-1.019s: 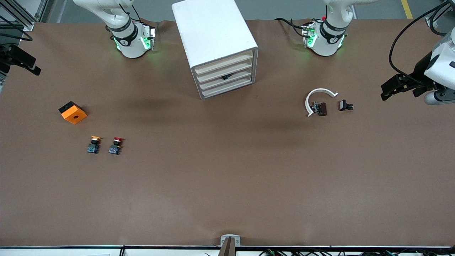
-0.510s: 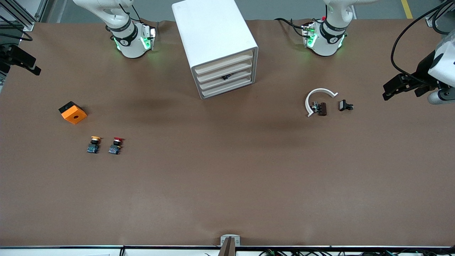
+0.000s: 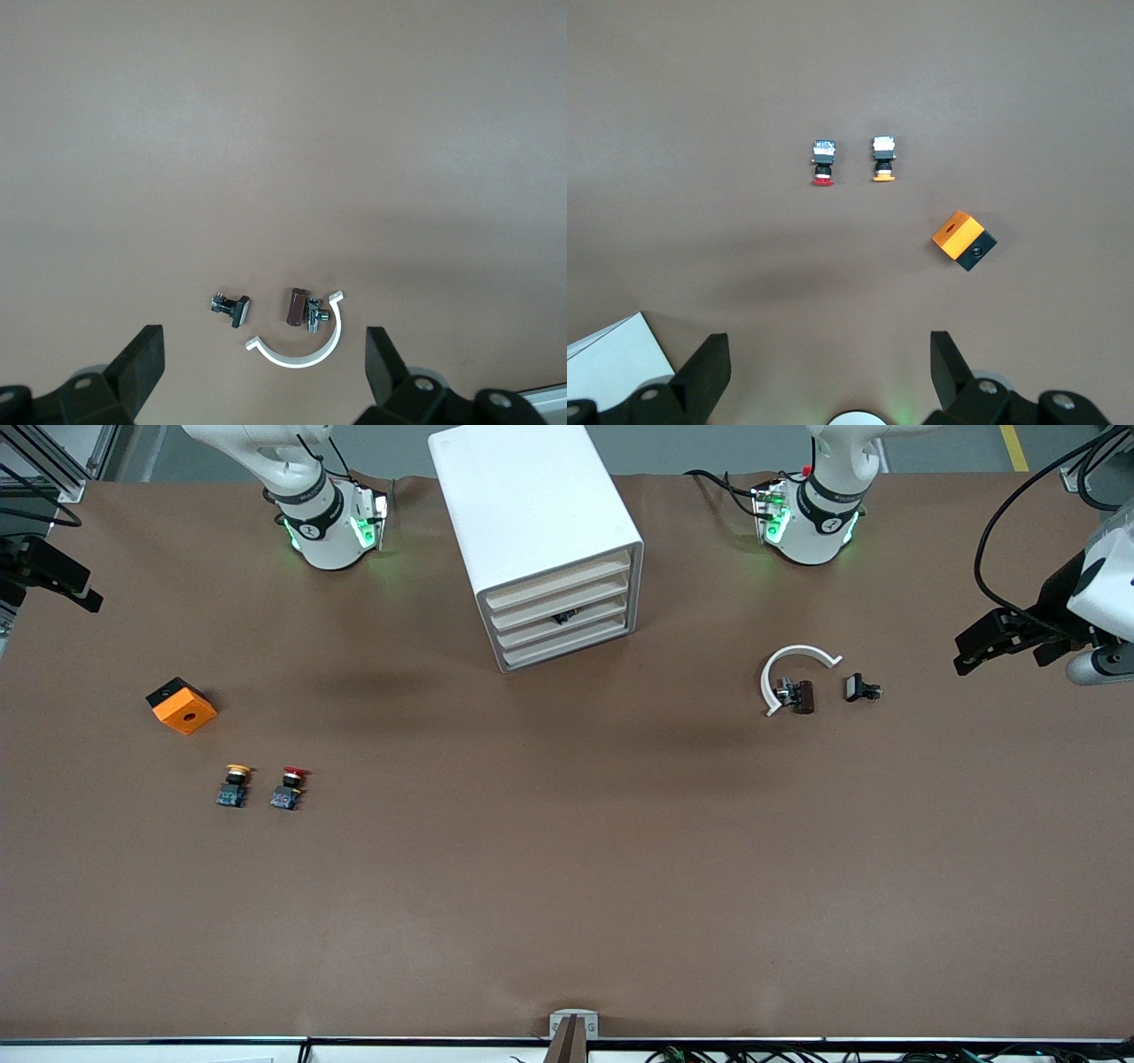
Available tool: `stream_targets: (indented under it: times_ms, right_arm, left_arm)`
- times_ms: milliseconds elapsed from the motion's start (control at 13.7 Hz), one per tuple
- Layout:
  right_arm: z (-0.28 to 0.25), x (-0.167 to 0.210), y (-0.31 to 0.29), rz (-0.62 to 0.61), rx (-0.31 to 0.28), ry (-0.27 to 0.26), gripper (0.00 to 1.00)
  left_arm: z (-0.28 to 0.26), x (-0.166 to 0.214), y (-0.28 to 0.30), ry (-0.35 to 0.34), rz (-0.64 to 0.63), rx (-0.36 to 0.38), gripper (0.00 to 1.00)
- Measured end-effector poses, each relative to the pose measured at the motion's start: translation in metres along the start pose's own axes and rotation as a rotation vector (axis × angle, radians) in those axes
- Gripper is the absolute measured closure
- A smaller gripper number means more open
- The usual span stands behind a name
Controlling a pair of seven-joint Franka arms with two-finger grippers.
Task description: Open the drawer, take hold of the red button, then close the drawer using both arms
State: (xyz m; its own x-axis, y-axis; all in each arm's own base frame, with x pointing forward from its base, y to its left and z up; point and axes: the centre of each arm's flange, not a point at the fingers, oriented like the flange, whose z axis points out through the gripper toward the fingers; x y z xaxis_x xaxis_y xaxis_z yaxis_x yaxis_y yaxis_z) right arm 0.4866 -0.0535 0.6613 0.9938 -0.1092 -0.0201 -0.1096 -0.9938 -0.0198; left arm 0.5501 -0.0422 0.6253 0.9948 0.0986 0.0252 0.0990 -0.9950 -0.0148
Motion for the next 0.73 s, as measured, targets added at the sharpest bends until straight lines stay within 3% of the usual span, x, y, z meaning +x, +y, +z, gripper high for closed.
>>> stream_targets:
  times_ms: [146, 437, 728]
  right_arm:
    - [0.0, 0.002, 0.0, 0.0, 0.0, -0.001, 0.0]
    - [-0.003, 0.024, -0.002, 0.002, -0.008, -0.067, 0.0]
    - [0.001, 0.033, -0.003, 0.002, -0.012, -0.089, 0.0]
  left_arm:
    - [0.004, 0.002, 0.0, -0.009, 0.0, 0.001, 0.0]
    - [0.006, 0.004, -0.009, -0.012, -0.019, 0.001, 0.0]
    - [0.007, 0.006, -0.018, -0.014, -0.035, 0.002, 0.0]
